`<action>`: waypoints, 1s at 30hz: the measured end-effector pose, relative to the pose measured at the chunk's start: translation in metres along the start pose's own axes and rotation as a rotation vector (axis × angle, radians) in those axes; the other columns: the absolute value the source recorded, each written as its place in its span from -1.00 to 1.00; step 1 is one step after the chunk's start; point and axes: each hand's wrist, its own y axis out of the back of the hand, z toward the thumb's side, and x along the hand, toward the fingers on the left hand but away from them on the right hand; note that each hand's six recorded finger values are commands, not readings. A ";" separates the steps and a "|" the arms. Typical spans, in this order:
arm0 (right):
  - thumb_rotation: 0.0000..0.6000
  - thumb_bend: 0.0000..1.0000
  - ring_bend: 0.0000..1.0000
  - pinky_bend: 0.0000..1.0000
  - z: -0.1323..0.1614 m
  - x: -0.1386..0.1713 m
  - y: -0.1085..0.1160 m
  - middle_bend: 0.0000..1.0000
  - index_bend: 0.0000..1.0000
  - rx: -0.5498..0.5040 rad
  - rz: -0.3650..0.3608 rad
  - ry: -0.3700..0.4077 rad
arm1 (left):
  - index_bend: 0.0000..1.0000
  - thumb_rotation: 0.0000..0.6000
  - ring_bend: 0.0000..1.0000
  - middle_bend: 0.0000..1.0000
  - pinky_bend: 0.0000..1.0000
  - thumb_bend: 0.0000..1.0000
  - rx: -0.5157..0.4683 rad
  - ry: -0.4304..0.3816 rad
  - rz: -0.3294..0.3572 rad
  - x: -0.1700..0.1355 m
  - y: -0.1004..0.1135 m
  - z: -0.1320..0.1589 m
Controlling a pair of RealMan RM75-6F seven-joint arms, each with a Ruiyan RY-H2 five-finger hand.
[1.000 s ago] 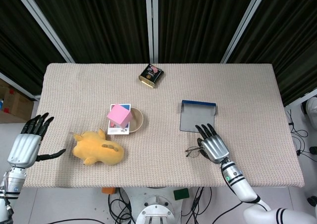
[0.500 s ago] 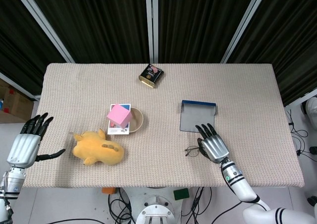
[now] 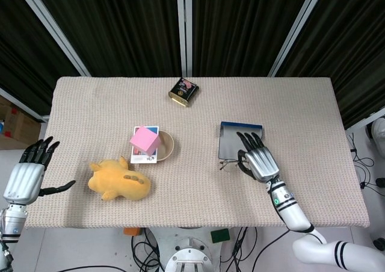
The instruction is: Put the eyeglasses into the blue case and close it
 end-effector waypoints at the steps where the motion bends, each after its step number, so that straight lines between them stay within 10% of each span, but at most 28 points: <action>1: 1.00 0.96 -1.00 -1.00 -0.001 -0.006 0.004 -0.97 0.32 -0.007 -0.005 -0.009 | -0.86 -0.39 -1.00 -1.00 -0.79 -1.00 0.001 0.004 0.001 -0.001 0.001 -0.001; 10: 1.00 0.95 -1.00 -1.00 -0.013 -0.063 0.021 -0.97 0.32 0.026 0.008 -0.119 | -0.86 -0.39 -1.00 -1.00 -0.79 -1.00 -0.008 0.013 0.000 -0.001 0.001 -0.007; 30: 1.00 0.96 -1.00 -1.00 -0.022 -0.112 -0.016 -0.97 0.32 0.120 0.100 -0.202 | -0.86 -0.41 -1.00 -1.00 -0.79 -1.00 -0.012 0.020 -0.020 0.001 -0.005 -0.013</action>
